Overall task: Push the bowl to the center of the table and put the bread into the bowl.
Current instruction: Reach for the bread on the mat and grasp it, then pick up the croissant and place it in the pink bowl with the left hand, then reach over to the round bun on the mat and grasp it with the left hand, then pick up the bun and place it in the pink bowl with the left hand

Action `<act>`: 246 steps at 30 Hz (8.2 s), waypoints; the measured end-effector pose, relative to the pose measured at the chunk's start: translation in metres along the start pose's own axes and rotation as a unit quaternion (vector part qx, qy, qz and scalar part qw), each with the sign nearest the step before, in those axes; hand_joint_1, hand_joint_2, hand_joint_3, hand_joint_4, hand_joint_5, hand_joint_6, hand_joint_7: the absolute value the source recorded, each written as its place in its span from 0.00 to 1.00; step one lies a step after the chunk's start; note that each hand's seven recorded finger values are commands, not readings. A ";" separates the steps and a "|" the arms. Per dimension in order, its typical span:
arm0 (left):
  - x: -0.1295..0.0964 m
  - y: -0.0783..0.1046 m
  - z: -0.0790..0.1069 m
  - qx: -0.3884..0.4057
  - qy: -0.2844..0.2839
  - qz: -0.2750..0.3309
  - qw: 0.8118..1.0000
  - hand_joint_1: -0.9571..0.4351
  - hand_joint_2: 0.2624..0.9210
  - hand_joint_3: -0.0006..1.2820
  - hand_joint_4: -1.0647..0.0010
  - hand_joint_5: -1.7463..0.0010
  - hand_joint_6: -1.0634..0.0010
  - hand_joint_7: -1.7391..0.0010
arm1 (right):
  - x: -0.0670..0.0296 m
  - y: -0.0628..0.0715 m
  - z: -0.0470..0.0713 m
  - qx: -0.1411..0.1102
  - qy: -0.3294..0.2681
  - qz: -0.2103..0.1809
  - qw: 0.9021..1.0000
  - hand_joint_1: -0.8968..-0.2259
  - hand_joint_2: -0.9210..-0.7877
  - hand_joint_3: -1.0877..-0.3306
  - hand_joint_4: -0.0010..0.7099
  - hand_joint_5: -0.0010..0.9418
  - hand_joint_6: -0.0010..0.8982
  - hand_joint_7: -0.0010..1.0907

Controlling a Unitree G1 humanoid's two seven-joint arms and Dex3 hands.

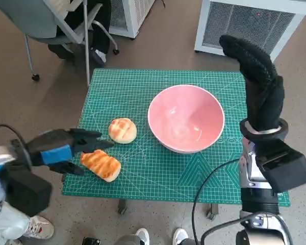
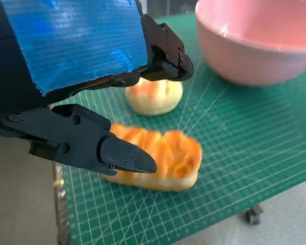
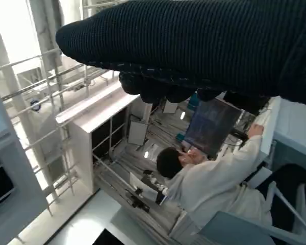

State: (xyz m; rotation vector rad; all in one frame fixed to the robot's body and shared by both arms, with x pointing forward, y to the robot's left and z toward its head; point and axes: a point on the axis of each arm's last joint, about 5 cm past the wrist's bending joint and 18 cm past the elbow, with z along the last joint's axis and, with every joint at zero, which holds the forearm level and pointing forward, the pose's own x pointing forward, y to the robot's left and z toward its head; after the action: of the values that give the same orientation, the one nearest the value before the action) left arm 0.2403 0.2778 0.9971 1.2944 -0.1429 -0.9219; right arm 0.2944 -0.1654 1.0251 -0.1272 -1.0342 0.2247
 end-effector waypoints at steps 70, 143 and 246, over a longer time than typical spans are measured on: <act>0.035 0.127 0.095 0.054 -0.155 0.271 0.948 0.69 0.94 0.00 0.27 0.39 0.20 0.46 | -0.0089 -0.001 0.000 -0.012 0.007 -0.015 1.000 0.49 0.00 0.50 0.42 0.00 0.04 0.63; 0.088 0.119 0.024 0.027 -0.070 0.166 0.983 0.56 0.89 0.00 0.85 0.98 0.67 0.97 | -0.0207 -0.009 0.016 -0.038 0.004 -0.027 0.999 0.50 0.00 0.49 0.43 0.00 0.03 0.62; 0.100 0.123 0.036 -0.048 -0.024 0.203 0.978 0.69 1.00 0.08 0.40 0.30 0.42 0.32 | -0.0176 -0.013 0.014 -0.040 0.003 -0.004 0.999 0.51 0.00 0.47 0.42 0.00 0.02 0.63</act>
State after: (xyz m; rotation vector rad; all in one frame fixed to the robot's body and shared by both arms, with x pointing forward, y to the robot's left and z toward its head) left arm 0.3462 0.1831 1.0758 1.0998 -0.3822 -0.6021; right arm 0.2752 -0.1826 1.0204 -0.1956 -1.0388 0.1761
